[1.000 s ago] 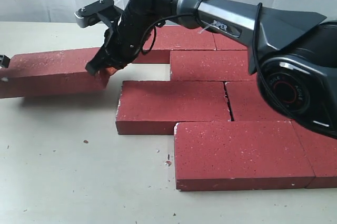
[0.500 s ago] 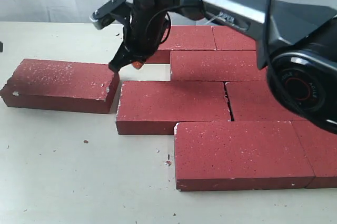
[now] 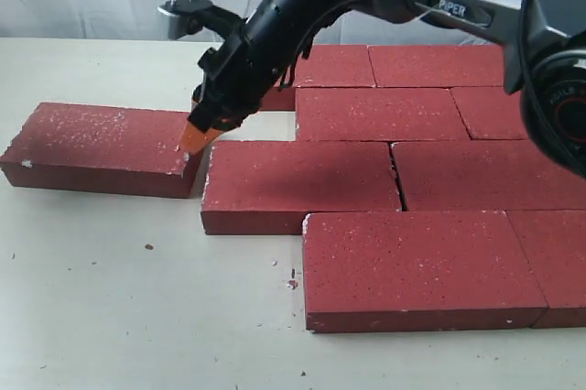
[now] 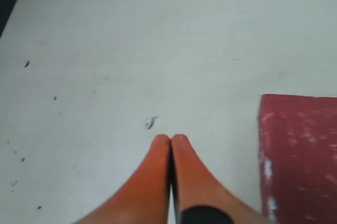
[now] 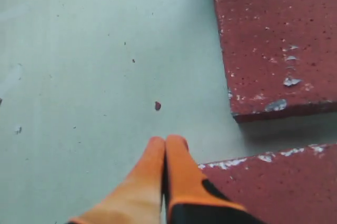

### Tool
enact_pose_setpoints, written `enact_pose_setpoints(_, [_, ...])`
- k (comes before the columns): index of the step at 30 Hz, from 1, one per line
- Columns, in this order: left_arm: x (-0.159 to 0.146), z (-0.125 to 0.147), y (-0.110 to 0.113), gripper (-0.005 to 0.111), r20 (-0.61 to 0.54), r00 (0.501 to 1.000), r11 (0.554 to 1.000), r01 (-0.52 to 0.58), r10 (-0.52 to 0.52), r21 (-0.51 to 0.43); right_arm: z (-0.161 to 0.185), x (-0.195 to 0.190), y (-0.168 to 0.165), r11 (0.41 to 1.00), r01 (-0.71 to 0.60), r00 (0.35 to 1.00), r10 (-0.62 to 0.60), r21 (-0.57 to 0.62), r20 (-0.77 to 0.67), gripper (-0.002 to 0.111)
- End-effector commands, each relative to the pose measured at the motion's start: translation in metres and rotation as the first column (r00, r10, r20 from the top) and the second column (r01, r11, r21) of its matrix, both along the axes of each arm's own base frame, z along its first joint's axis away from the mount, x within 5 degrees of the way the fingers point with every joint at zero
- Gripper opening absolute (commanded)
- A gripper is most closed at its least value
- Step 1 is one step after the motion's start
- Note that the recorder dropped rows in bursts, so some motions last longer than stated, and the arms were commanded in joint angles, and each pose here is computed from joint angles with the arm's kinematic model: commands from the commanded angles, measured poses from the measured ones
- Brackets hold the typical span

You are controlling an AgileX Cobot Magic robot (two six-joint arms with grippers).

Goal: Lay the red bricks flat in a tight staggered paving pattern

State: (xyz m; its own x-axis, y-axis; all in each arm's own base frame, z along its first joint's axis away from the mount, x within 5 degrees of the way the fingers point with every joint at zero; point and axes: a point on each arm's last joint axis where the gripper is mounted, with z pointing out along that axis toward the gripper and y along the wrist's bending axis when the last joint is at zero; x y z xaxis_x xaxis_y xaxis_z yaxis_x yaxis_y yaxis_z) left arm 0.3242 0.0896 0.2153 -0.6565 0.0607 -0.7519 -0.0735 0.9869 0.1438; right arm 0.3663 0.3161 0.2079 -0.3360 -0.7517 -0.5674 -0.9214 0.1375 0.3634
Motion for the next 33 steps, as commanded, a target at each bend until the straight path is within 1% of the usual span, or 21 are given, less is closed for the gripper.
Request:
enact_pose_setpoints(1, [0.002, -0.028, 0.019, 0.0, -0.048, 0.995, 0.996, -0.087, 0.087, 0.0, -0.02, -0.002, 0.024, 0.998, 0.044, 0.987, -0.036, -0.048, 0.157, -0.001])
enact_pose_setpoints(2, [0.005, -0.034, 0.02, 0.0, -0.063, 0.994, 0.996, -0.087, 0.087, -0.003, -0.025, -0.003, 0.032, 0.995, 0.067, 0.978, -0.052, -0.072, 0.202, -0.001])
enact_pose_setpoints(3, [0.009, -0.04, 0.02, 0.0, -0.08, 0.993, 0.996, -0.083, 0.082, -0.012, -0.03, -0.004, 0.039, 0.992, 0.068, 0.968, -0.04, -0.109, 0.247, -0.001])
enact_pose_setpoints(4, [0.017, -0.048, 0.02, 0.0, -0.108, 0.992, 0.995, -0.076, 0.069, -0.058, -0.037, -0.009, 0.05, 0.981, 0.057, 0.952, 0.002, -0.185, 0.307, -0.001])
enact_pose_setpoints(6, [0.03, -0.056, 0.021, 0.0, -0.129, 0.99, 0.992, -0.072, 0.058, -0.106, -0.042, -0.015, 0.066, 0.974, 0.04, 0.942, 0.037, -0.221, 0.333, -0.001])
enact_pose_setpoints(9, [0.042, -0.069, 0.025, 0.0, -0.137, 0.986, 0.983, -0.11, 0.09, -0.148, -0.047, -0.018, 0.082, 0.978, 0.009, 0.949, 0.057, -0.208, 0.309, -0.001])
enact_pose_setpoints(10, [0.045, -0.077, 0.024, 0.0, -0.161, 0.984, 0.98, -0.108, 0.081, -0.169, -0.052, -0.017, 0.085, 0.977, 0.0, 0.952, 0.065, -0.214, 0.299, -0.001])
enact_pose_setpoints(14, [0.056, -0.094, 0.022, 0.0, -0.197, 0.978, 0.963, -0.116, 0.067, -0.245, -0.064, -0.011, 0.087, 0.975, 0.032, 0.947, 0.041, -0.221, 0.318, -0.001])
enact_pose_setpoints(17, [0.061, -0.098, 0.018, 0.0, -0.209, 0.978, 0.949, -0.084, 0.02, -0.303, -0.065, -0.006, 0.085, 0.97, 0.064, 0.931, 0.027, -0.234, 0.365, -0.001])
enact_pose_setpoints(20, [0.063, -0.107, 0.016, 0.0, -0.214, 0.977, 0.943, -0.066, -0.005, -0.325, -0.064, -0.002, 0.084, 0.972, 0.092, 0.927, -0.005, -0.216, 0.374, -0.001])
enact_pose_setpoints(23, [0.067, -0.111, 0.015, 0.0, -0.193, 0.981, 0.929, -0.074, 0.003, -0.362, -0.064, -0.003, 0.084, 0.972, 0.09, 0.929, -0.004, -0.218, 0.37, -0.001])
enact_pose_setpoints(26, [0.07, -0.111, 0.01, 0.0, -0.159, 0.986, 0.916, -0.023, -0.045, -0.4, -0.064, -0.002, 0.085, 0.973, 0.094, 0.927, -0.009, -0.21, 0.374, -0.001])
enact_pose_setpoints(29, [0.072, -0.107, 0.003, 0.0, -0.104, 0.988, 0.895, 0.057, -0.114, -0.441, -0.063, 0.0, 0.084, 0.975, 0.106, 0.923, -0.023, -0.197, 0.383, -0.001])
enact_pose_setpoints(33, [0.074, -0.105, -0.001, 0.0, -0.059, 0.988, 0.874, 0.097, -0.142, -0.477, -0.062, 0.003, 0.084, 0.976, 0.115, 0.918, -0.032, -0.186, 0.395, -0.001])
